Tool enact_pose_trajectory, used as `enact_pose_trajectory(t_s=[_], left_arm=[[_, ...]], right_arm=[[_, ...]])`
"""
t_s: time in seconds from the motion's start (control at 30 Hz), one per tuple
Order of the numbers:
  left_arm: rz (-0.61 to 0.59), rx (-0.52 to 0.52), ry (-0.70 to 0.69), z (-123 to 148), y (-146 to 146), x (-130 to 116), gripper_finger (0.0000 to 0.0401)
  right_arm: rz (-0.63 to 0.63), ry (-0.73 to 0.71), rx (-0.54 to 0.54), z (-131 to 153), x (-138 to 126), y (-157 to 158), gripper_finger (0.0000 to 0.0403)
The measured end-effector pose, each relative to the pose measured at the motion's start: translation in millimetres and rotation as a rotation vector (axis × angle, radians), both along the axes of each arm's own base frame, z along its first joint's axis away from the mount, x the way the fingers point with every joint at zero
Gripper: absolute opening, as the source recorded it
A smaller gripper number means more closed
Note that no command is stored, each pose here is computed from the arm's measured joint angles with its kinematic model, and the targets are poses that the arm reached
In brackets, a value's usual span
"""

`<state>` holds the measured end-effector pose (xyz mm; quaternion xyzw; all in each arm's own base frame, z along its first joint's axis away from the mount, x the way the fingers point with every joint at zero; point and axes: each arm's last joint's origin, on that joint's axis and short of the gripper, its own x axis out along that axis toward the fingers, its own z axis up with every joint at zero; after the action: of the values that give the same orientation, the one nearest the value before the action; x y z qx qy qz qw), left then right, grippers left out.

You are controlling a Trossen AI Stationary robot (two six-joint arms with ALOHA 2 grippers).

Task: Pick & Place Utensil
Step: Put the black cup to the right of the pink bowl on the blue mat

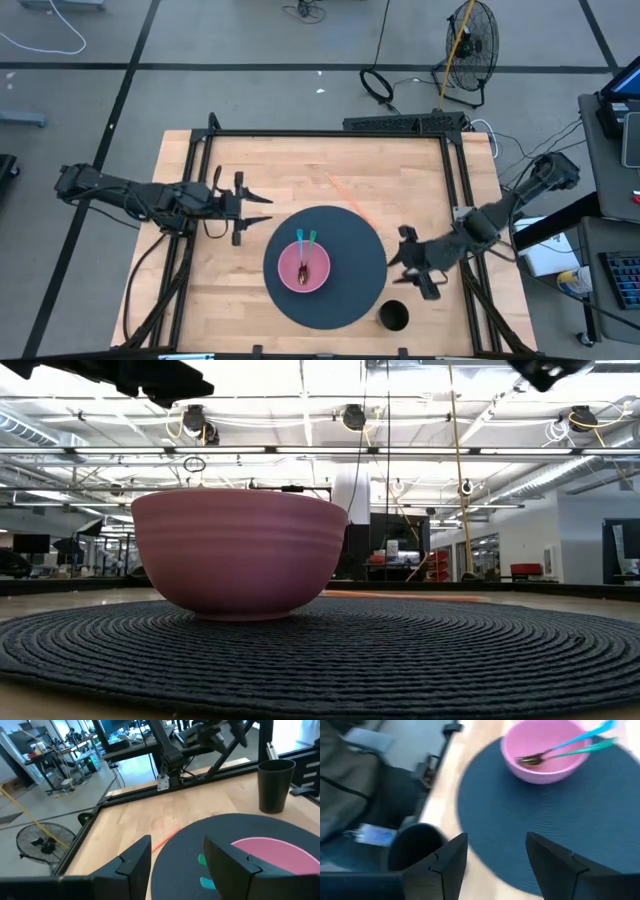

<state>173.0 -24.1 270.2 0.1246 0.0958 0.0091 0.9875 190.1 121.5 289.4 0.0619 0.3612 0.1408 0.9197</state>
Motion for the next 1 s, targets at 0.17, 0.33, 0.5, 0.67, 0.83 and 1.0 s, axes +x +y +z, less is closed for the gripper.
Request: enact_pose_trajectory(t_s=[0.17,0.33,0.5,0.67,0.83,1.0], left_arm=[[0.003,-0.018,-0.026,2.4,-0.1,0.4,0.0186],[0.003,-0.023,-0.054,5.2,-0.1,0.8,0.0186],[0.005,-0.035,-0.07,6.6,-0.1,1.0,0.0186],[0.015,-0.052,-0.07,6.6,0.1,1.1,0.0186],[0.016,-0.058,-0.071,6.4,0.0,1.6,0.0186],[0.017,-0.058,-0.072,6.5,0.0,1.6,0.0186]], right_arm=[[0.001,-0.004,0.062,-16.6,-9.5,16.8,0.0196],[-0.025,-0.024,0.075,-28.7,-17.5,26.9,0.0196],[-0.013,-0.051,0.088,-36.1,-14.0,37.4,0.0196],[0.021,-0.037,0.084,-43.1,-3.9,48.7,0.0196],[0.04,0.002,0.072,-45.1,4.3,57.4,0.0196],[0.008,0.065,0.05,-47.4,8.4,59.2,0.0196]])
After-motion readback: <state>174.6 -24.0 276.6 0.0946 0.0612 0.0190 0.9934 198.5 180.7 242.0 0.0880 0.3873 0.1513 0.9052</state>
